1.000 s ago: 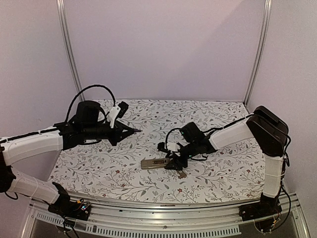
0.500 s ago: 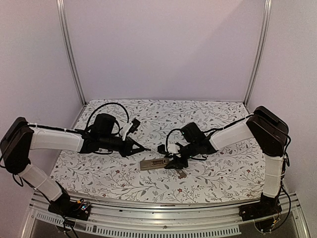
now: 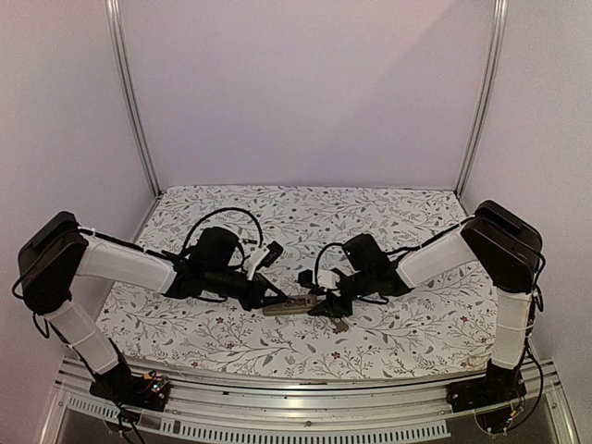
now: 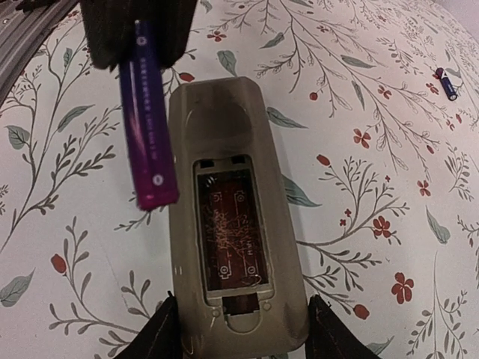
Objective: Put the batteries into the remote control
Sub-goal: Load the battery into the battery compartment.
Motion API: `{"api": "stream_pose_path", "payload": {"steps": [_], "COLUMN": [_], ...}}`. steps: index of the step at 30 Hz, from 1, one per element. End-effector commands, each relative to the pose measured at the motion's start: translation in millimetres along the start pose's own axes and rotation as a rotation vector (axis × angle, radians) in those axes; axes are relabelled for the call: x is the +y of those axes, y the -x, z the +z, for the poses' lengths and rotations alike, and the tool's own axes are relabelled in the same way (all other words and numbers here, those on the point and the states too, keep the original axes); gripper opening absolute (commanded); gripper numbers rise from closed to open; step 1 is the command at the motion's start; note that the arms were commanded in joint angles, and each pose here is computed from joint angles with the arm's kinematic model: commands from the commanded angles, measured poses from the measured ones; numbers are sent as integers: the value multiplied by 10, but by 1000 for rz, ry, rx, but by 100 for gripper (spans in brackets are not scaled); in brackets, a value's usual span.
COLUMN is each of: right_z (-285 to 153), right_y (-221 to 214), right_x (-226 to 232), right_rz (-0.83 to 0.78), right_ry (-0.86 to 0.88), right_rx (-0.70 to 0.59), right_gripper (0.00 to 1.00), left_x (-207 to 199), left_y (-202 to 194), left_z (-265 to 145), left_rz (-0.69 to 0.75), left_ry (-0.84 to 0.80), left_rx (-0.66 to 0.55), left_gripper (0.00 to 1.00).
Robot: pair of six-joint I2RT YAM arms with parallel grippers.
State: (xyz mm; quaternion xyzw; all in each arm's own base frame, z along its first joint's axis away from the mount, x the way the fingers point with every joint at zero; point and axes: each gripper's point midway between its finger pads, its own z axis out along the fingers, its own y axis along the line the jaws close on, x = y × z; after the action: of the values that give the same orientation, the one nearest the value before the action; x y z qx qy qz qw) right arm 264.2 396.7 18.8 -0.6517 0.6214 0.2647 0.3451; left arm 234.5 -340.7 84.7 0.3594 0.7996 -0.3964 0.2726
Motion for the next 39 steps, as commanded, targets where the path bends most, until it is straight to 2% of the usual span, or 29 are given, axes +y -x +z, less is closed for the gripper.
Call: {"api": "stream_pose_path", "payload": {"steps": [1,4,10,21,39], "right_z": [-61,-67,-63,-78,-98], "right_y": [4,6,25,39,73], "right_x": [54,59,76,52,44], "right_rz": [66,92,117,127,135], "right_ry": [-2,-4,-1,-17,-20], "right_rx": [-11,-15,-27,-30,-39], "right_gripper": [29,29,29,29,29], "left_x": [198,305,296,246,465], "left_y": [-115,-145,15,-134,-164], "left_z": [158,173,218,342,500], "left_rz": [-15,-9,19,38,106], "left_ry": [66,121,115,111,260], "left_rx": [56,70,24,84,120], "left_gripper": [0,0,0,0,0]}}
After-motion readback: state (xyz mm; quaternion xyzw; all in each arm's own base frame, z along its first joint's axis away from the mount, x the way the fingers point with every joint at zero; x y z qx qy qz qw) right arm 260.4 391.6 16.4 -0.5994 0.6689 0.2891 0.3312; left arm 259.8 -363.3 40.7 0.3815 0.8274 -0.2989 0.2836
